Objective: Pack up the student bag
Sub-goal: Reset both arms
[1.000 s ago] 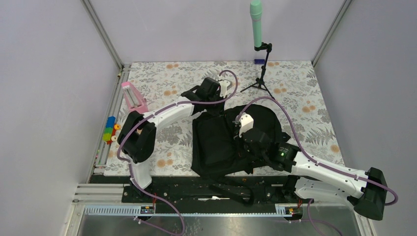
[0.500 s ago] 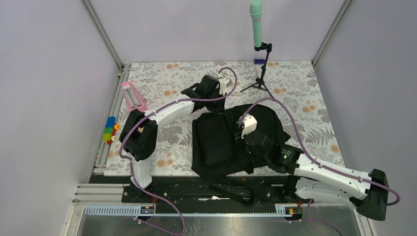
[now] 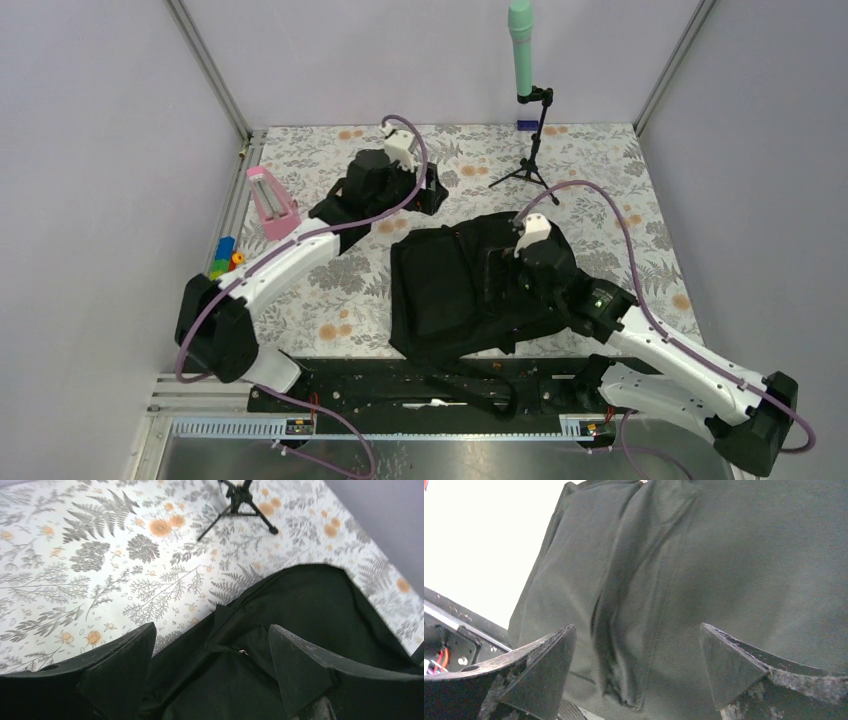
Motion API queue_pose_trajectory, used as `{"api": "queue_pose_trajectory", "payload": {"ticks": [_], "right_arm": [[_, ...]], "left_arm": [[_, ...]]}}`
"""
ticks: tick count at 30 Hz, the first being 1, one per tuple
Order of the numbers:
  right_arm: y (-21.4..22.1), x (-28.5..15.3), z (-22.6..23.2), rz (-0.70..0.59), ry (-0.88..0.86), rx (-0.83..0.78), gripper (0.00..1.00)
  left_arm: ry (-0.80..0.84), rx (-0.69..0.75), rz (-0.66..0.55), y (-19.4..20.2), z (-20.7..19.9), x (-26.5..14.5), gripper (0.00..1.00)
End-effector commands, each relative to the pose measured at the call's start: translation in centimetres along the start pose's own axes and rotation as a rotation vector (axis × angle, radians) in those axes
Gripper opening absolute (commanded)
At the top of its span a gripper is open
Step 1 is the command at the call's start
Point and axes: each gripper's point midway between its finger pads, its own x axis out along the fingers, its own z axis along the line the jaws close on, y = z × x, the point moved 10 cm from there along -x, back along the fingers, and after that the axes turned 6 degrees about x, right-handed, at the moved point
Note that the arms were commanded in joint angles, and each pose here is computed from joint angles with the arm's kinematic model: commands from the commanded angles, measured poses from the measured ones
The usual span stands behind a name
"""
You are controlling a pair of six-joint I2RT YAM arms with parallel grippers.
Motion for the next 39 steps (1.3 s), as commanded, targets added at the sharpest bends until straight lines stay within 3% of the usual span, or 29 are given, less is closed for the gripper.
{"api": "queue_pose_trajectory", "payload": {"ticks": [1,8,13,19,23,28,34,39], "right_arm": [[-2.5,-0.3,-1.6,0.017,-0.024,0.077,1.00],[-5.0,-1.5,-7.4,-0.083,0.095,0.268,1.00],[-6.6,-3.8,-10.5,-0.201,0.145,0.354,1.00],[-7.9,-7.1,-10.9,-0.378,0.235,0.280,1.00],[-8.3,-9.3,-10.6,-0.570,0.274,0.175,1.00],[-6.3,-9.4,-10.8,-0.790,0.208,0.062,1.00],[-4.5,-8.9,-11.4,-0.827,0.227,0.055,1.00],[-4.7,-9.4,-11.2,-0.852,0.230,0.042,1.00]], "left_arm": [[-0.110,-0.094,-0.118,-1.9,0.3,-3.0,0.87],[-0.274,-0.253,-0.242,-0.3,2.9,-10.5,0.87],[-0.407,-0.230,-0.233,-0.1,4.0,-15.8,0.90],[-0.551,-0.122,-0.345,-0.5,3.5,-22.9,0.93],[-0.561,-0.021,-0.436,-0.4,2.7,-26.8,0.97],[-0.567,0.032,-0.493,2.3,2.8,-27.9,0.99],[-0.580,0.010,-0.525,3.6,2.9,-28.2,0.99],[-0.617,-0.002,-0.474,4.0,3.3,-27.6,0.99]]}}
